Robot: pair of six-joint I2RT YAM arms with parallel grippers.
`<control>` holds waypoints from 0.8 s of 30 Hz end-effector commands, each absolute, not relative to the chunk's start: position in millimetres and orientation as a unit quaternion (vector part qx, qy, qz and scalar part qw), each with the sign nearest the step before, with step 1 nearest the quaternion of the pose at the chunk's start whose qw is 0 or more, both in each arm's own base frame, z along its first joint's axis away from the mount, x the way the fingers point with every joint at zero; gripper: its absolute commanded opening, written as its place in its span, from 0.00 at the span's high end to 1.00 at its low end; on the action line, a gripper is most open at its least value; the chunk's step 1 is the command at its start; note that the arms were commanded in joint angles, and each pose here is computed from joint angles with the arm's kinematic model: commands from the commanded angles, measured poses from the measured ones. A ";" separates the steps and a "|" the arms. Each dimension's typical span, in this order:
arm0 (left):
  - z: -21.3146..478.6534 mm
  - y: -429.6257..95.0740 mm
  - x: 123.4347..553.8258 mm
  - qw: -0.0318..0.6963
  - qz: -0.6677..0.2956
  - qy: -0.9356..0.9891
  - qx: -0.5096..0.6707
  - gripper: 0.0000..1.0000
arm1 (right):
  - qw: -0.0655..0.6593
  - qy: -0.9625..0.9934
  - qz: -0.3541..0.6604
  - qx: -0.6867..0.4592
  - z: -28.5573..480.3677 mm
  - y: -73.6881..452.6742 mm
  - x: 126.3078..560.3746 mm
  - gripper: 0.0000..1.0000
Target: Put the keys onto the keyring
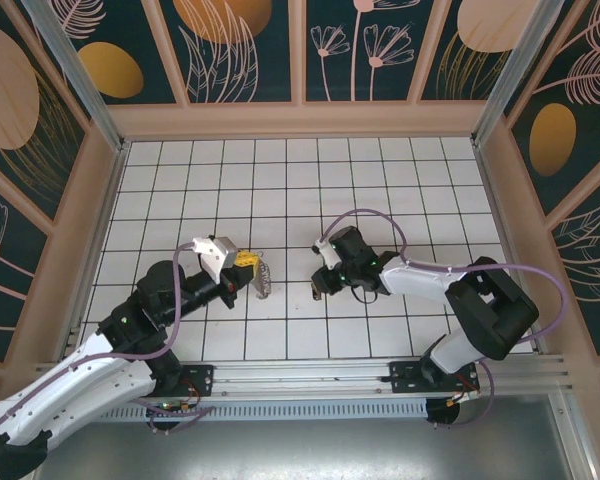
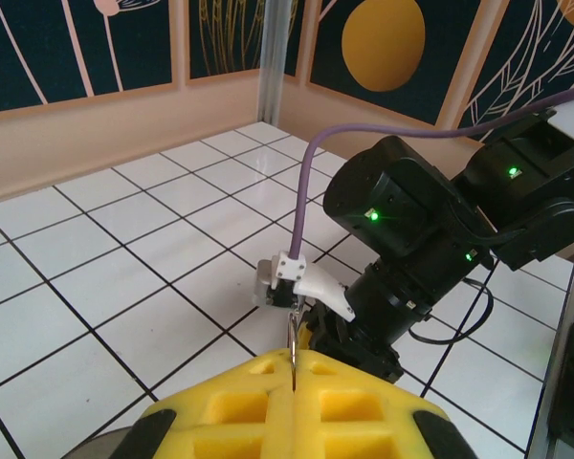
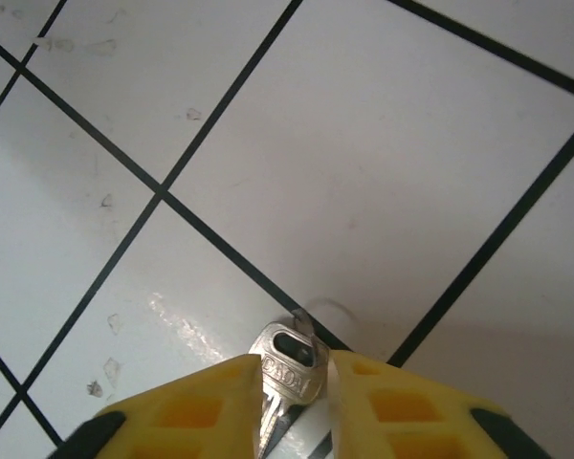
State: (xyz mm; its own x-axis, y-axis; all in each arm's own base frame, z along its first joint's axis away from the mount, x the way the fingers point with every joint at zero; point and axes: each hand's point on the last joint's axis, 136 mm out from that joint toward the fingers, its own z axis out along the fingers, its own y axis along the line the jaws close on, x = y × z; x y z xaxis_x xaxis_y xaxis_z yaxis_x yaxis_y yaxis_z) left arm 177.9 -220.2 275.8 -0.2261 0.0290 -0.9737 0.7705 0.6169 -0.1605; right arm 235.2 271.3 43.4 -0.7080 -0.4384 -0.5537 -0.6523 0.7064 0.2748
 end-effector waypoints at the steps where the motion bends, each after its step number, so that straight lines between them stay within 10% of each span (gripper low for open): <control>1: 281.2 -219.3 178.2 0.562 -0.340 0.702 0.275 1.00 | 0.258 0.891 0.227 -0.296 58.0 272.5 250.5 0.66; 24: 281.2 -222.2 179.3 0.562 -0.340 0.700 0.280 1.00 | 0.160 0.891 0.199 -0.375 32.1 276.0 234.5 0.63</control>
